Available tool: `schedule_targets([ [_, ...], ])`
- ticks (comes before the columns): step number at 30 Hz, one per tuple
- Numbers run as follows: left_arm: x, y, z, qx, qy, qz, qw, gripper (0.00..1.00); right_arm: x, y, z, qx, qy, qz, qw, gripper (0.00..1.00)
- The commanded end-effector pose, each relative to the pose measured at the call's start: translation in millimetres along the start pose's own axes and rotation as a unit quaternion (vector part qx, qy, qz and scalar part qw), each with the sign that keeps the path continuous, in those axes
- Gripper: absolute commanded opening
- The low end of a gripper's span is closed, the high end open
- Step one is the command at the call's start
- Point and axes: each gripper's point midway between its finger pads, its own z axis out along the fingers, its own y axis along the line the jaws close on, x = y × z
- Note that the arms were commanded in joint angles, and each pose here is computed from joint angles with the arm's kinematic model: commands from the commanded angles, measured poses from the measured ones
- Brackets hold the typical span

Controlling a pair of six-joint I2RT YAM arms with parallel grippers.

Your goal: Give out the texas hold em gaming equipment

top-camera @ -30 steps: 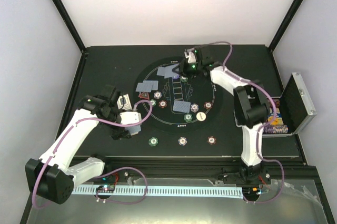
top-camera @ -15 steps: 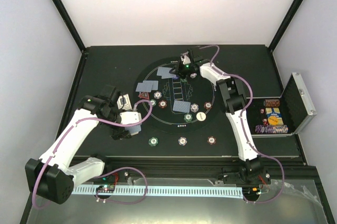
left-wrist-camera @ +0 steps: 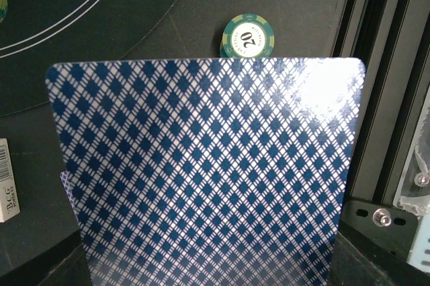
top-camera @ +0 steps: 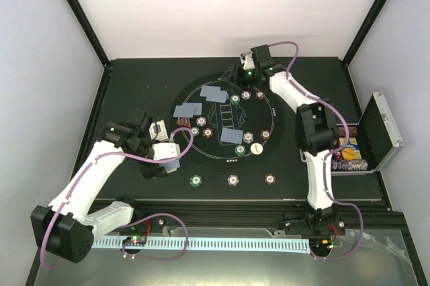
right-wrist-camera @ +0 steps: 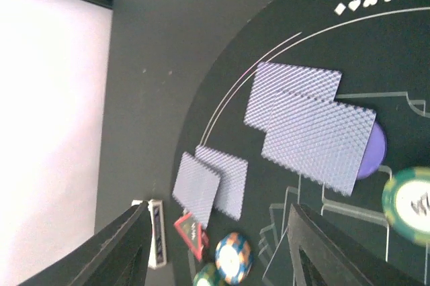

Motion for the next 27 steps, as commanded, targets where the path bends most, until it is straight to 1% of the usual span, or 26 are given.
schedule_targets([
  [1, -8.6, -1.6, -14.2, -0.01, -0.019, -0.001, 1.0, 0.02, 17.8, 28.6, -39.5, -0.014, -0.016, -0.028, 0.999, 0.58],
  [4, -9.4, -2.8, -14.3, -0.007, -0.022, -0.004, 1.0, 0.02, 60.5, 44.1, -52.8, -0.036, -0.003, -0.038, 0.999, 0.58],
  [5, -9.7, -3.4, -14.1, -0.006, -0.023, -0.005, 1.0, 0.02, 79.4, 49.5, -56.1, -0.045, 0.004, -0.041, 0.998, 0.58],
  [6, -10.3, -3.4, -14.2, -0.006, -0.025, -0.005, 1.0, 0.01, 107.7, 46.1, -55.0, -0.047, 0.022, -0.036, 0.998, 0.59],
  [8, -10.1, -3.4, -12.9, -0.005, -0.025, -0.005, 1.0, 0.02, 148.2, 63.8, -65.1, -0.076, 0.034, -0.045, 0.996, 0.59],
  [10, -10.8, -3.2, -12.5, -0.002, -0.026, -0.004, 1.0, 0.02, 189.3, 72.1, -68.1, -0.096, 0.056, -0.047, 0.993, 0.6],
  [14, -12.2, -3.3, -11.2, 0.004, -0.027, 0.0, 1.0, 0.02, 251.0, 94.2, -74.0, -0.154, 0.085, -0.045, 0.983, 0.63],
  [18, -13.2, -2.5, -10.0, 0.007, -0.028, -0.002, 1.0, 0.02, 298.6, 127.0, -78.6, -0.189, 0.117, -0.064, 0.973, 0.64],
  [20, -14.0, -2.1, -9.8, 0.007, -0.029, -0.001, 1.0, 0.02, 314.6, 142.2, -78.5, -0.204, 0.13, -0.067, 0.968, 0.64],
  [27, -15.6, -2.5, -9.6, 0.009, -0.034, -0.001, 0.999, 0.02, 345.9, 165.7, -66.8, -0.221, 0.162, -0.07, 0.959, 0.64],
])
